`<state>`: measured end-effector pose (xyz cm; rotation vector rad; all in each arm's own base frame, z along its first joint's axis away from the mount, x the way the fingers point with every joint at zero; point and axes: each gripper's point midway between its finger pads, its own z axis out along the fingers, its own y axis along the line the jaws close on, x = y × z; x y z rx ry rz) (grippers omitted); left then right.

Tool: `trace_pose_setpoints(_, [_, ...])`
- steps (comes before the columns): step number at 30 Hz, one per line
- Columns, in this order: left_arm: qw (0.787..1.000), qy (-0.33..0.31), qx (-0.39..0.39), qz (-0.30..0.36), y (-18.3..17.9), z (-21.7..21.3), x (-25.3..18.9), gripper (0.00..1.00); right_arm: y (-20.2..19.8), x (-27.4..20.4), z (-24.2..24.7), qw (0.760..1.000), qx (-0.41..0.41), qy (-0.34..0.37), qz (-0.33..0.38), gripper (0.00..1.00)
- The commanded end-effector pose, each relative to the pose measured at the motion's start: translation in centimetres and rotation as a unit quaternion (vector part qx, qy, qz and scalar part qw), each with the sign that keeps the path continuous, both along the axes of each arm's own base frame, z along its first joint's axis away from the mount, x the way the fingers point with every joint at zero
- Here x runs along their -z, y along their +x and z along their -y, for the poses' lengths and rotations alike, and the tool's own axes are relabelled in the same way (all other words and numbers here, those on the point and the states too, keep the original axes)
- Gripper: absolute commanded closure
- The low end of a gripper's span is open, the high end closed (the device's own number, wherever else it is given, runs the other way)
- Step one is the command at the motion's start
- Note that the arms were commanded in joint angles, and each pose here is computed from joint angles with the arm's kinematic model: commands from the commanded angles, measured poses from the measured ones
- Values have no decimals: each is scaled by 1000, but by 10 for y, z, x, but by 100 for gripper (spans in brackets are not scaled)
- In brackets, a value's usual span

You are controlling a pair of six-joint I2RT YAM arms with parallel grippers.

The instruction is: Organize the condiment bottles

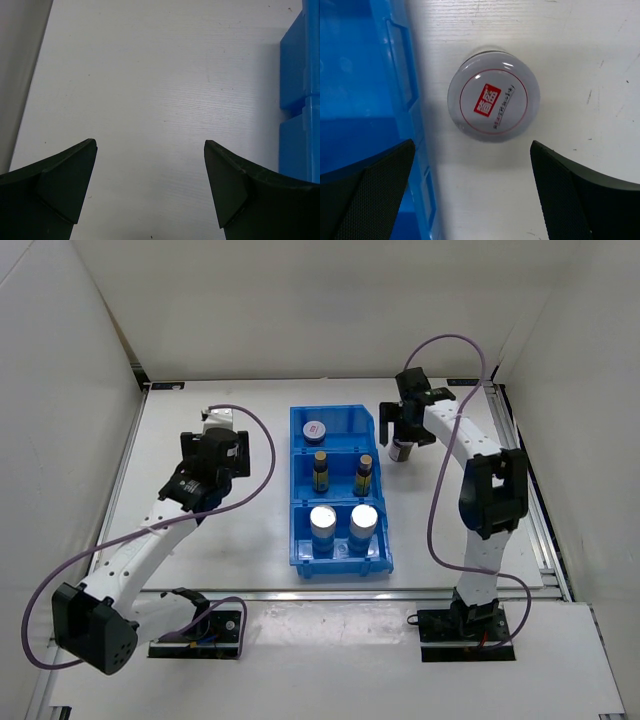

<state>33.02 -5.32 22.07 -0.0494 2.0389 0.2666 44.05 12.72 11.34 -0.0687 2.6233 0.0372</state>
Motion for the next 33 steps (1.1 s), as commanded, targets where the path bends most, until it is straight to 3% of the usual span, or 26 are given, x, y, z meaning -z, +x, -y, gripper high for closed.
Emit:
trace_pose_setpoints(1, [1000, -7, 3, 2, 1, 4, 2, 1, 21, -5, -2, 1000, -1, -4, 28, 1])
trace_pose_setpoints(11, [999, 18, -15, -32, 6, 1, 26, 1, 31, 36, -13, 1000, -14, -9, -7, 14])
trace_pose_setpoints(18, [999, 26, -19, -40, 7, 0, 32, 1, 33, 49, -15, 1000, -21, -10, -18, 33])
trace_pose_setpoints(25, [999, 24, -19, -36, 11, 2, 27, 1, 31, 34, -11, 1000, -16, -14, -4, 66])
trace_pose_setpoints(33, [999, 24, -19, -36, 11, 2, 27, 1, 29, -2, -6, 999, -11, -14, 28, 91])
